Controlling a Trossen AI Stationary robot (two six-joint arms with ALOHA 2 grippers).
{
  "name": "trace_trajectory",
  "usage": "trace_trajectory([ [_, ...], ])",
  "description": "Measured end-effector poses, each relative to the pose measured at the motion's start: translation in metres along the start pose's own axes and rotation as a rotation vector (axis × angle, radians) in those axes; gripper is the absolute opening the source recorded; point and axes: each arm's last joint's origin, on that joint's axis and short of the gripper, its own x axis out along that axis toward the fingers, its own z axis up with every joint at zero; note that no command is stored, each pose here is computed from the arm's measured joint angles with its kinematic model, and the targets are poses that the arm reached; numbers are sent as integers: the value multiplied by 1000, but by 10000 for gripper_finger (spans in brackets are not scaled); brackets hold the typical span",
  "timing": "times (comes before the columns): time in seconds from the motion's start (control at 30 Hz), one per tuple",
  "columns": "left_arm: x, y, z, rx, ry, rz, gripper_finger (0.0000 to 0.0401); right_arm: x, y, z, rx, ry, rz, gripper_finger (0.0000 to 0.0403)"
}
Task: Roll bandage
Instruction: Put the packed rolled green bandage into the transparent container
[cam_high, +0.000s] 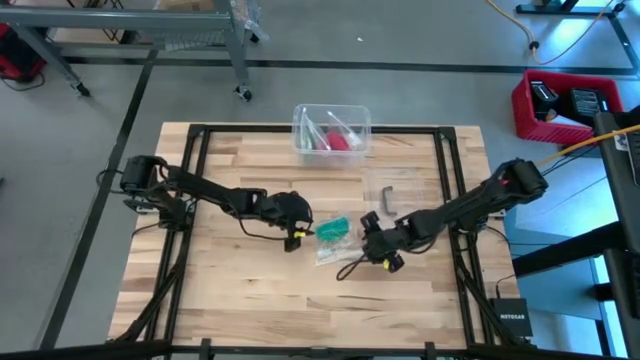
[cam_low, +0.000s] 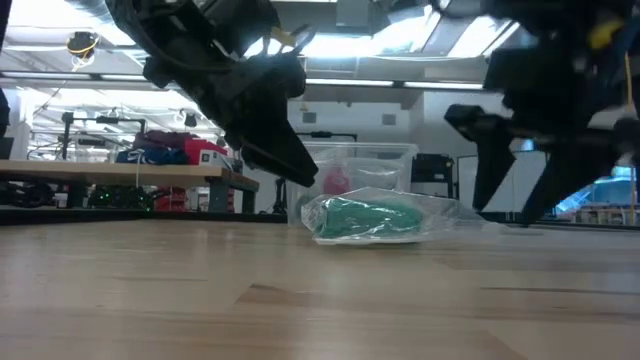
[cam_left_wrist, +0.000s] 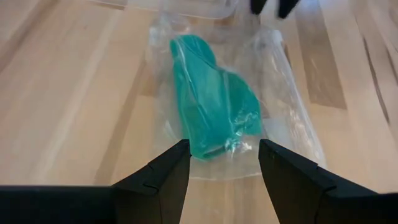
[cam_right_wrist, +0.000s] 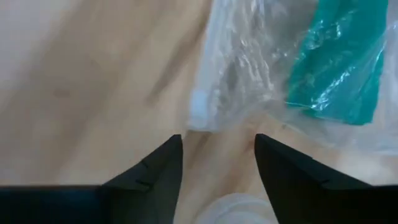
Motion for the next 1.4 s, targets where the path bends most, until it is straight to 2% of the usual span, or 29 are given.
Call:
trace_trajectory([
  [0.13, 0, -1, 0, 11, -8, 14, 182, 17, 0, 0, -143, 55, -90, 184],
  [0.3, 1, 1, 0, 13, -19, 72, 182, 36, 1, 3, -225, 56, -126, 169],
  [0.4, 5, 2, -2, 15, -11, 80, 182, 38, 1, 4, -221, 46, -136, 165],
  [0.67, 21, 3, -9, 12, -18, 82, 182, 23, 1, 12, -101, -32, -145, 165],
  [1.07, 44, 6, -25, -63, -5, 90, 182, 15, 8, 32, -111, -195, -172, 165],
  [1.4, 45, 7, -26, -74, -6, 90, 182, 12, 6, 42, -146, -309, -188, 165],
])
